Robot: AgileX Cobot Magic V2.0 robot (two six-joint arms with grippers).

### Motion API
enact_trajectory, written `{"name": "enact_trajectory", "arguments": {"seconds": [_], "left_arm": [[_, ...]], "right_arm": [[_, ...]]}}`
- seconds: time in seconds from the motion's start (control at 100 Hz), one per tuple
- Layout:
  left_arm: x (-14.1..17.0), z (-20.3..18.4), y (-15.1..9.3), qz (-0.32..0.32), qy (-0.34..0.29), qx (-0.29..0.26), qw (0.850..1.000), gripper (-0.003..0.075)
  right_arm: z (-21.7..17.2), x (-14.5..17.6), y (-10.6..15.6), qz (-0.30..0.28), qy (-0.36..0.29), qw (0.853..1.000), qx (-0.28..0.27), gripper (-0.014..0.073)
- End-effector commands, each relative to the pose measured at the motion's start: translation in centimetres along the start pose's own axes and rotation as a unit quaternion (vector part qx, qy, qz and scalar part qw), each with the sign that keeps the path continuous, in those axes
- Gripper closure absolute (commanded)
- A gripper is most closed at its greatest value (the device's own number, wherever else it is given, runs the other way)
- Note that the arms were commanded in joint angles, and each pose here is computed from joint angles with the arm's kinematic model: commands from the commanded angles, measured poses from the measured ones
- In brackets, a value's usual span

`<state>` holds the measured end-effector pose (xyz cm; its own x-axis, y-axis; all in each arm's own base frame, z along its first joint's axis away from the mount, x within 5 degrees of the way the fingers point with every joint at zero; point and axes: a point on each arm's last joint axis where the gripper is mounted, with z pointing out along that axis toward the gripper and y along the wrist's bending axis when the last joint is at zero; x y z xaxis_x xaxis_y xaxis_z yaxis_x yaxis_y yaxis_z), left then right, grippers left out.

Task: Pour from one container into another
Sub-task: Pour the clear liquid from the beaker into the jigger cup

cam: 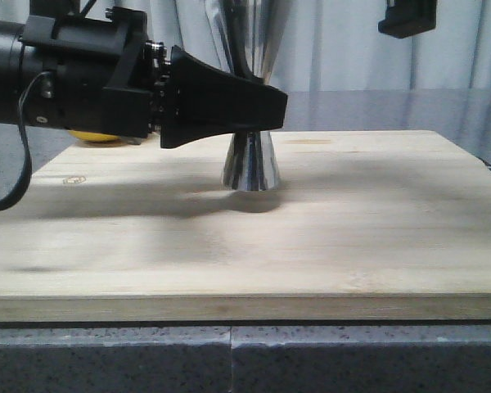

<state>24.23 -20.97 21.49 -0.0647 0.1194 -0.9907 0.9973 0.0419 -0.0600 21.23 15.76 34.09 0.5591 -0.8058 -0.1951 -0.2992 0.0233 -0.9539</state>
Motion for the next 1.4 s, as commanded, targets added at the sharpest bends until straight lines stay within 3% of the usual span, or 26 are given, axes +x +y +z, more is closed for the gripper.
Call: {"name": "enact_trajectory", "arguments": {"seconds": [0.0, 1.39], "left_arm": [[-3.57, -0.4, -1.56, 0.021, -0.104, 0.065, 0.992, 0.0739], [-3.57, -0.4, -1.56, 0.021, -0.104, 0.065, 0.992, 0.0739]], "right_arm": [[-0.98, -0.5, -1.85, -0.012, -0.012, 0.999, 0.033, 0.0306], [-0.98, -0.21, -1.85, -0.071, 0.006, 0.997, 0.033, 0.0306]]}}
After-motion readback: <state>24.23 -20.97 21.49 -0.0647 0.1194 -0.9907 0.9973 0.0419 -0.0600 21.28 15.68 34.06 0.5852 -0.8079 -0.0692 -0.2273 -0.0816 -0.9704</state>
